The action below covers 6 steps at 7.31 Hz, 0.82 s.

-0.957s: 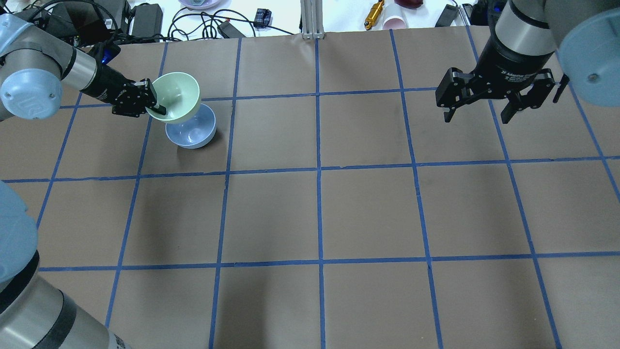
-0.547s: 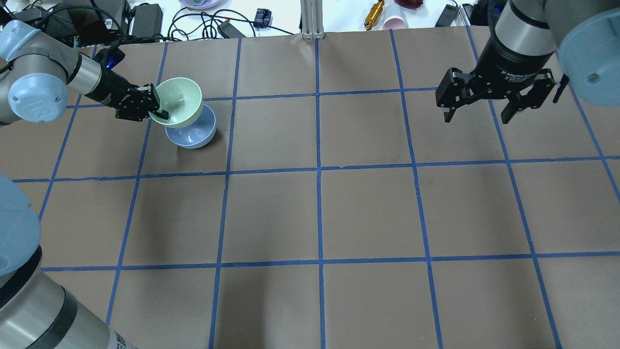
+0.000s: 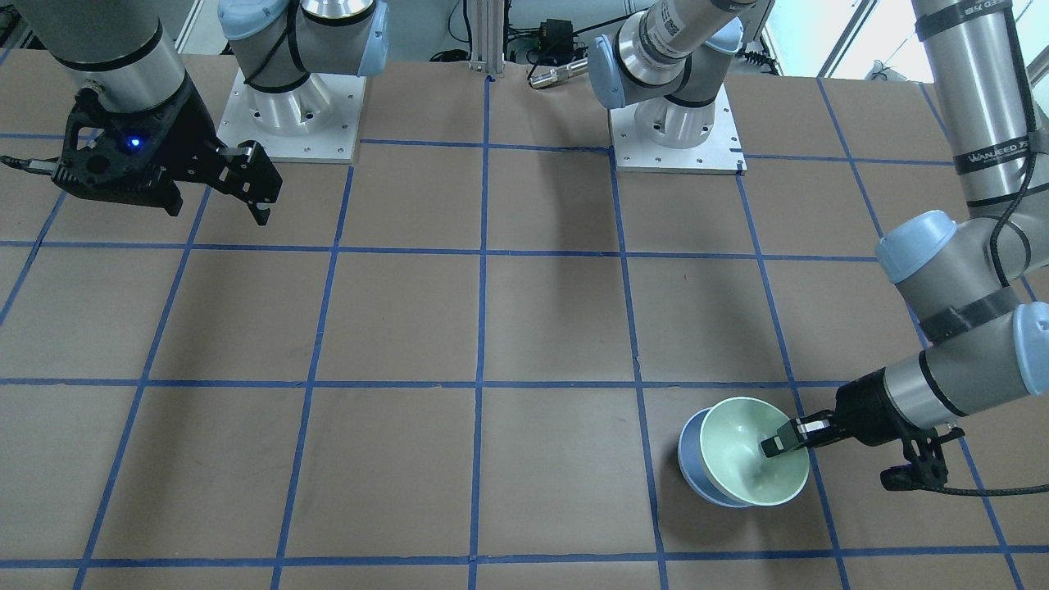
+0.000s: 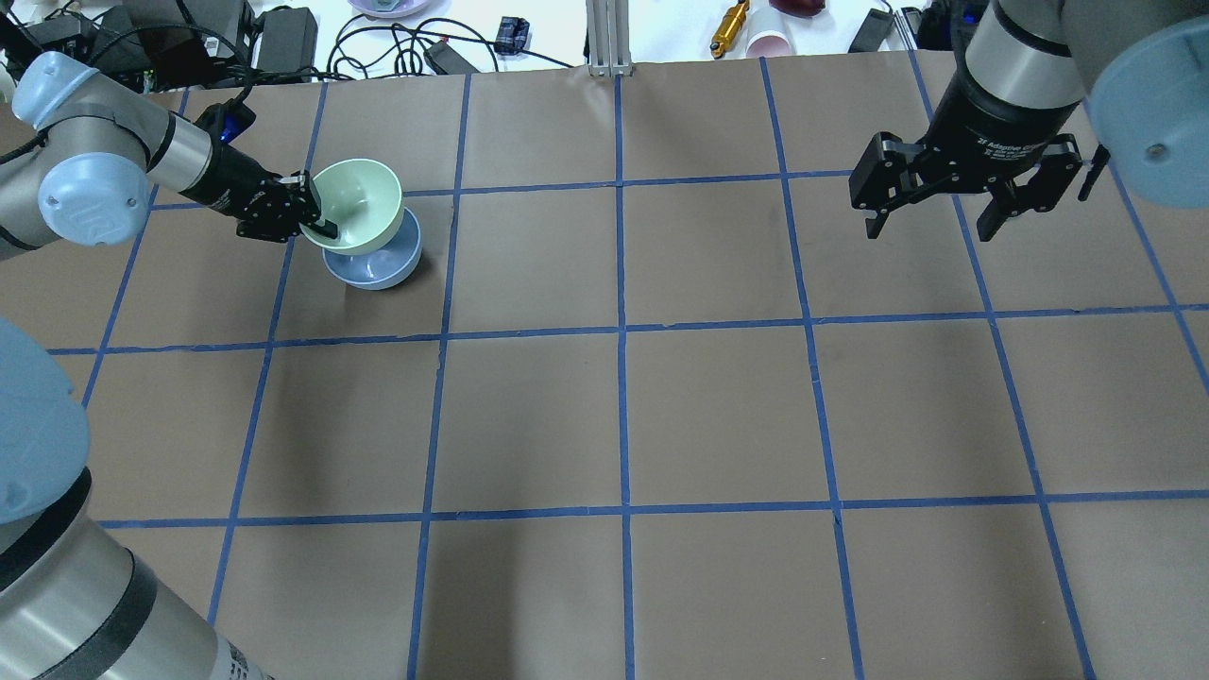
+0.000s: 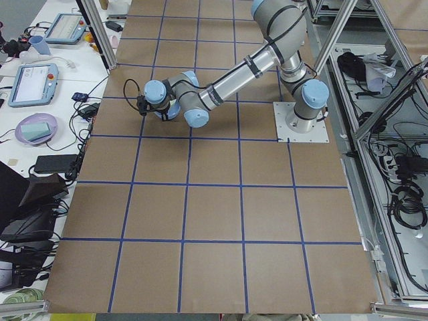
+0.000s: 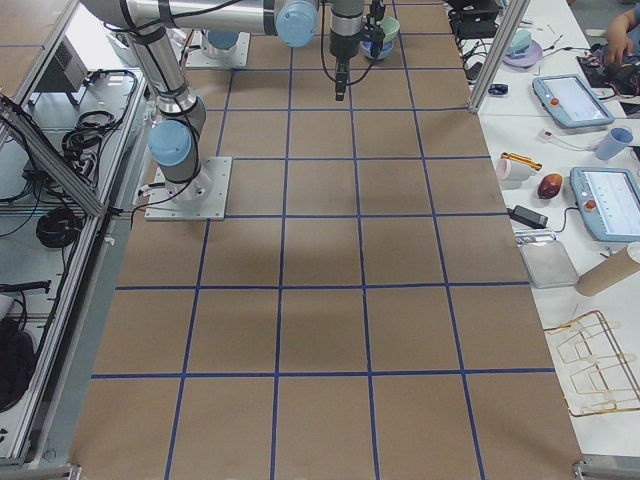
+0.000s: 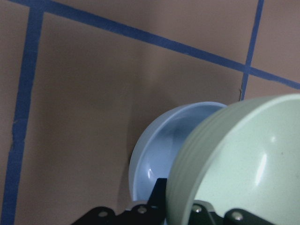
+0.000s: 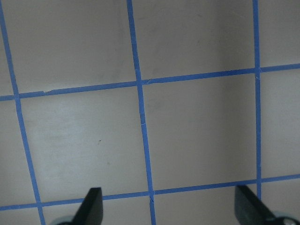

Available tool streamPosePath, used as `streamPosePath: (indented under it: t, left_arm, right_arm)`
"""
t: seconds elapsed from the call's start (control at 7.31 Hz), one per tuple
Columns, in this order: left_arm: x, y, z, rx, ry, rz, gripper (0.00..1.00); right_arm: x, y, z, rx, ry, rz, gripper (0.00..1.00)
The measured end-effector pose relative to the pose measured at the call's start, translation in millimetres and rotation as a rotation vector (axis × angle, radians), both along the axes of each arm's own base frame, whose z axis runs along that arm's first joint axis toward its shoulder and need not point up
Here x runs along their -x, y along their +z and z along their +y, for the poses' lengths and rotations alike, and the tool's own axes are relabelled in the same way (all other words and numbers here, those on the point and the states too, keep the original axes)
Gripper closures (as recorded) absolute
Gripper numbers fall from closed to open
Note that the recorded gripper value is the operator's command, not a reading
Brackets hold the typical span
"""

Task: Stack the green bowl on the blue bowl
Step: 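Lower the green bowl into the blue bowl and open the left gripper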

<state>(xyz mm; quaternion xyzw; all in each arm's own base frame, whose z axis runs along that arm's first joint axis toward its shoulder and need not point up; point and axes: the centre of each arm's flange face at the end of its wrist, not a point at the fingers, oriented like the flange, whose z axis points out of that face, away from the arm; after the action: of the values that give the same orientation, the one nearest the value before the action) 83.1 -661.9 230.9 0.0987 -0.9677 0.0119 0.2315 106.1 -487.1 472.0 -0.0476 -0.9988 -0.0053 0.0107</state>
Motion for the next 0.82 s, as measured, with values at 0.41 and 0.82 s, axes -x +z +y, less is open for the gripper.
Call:
streamPosePath:
  t: [0.41, 0.82]
  left_arm:
    - [1, 1, 0, -0.003, -0.003, -0.011, 0.12]
    - [5, 22, 1, 0.007, 0.025, -0.023, 0.05]
  right_arm:
    - [0, 0, 0, 0.0, 0.0, 0.0, 0.0]
    - [0, 0, 0, 0.0, 0.0, 0.0, 0.0]
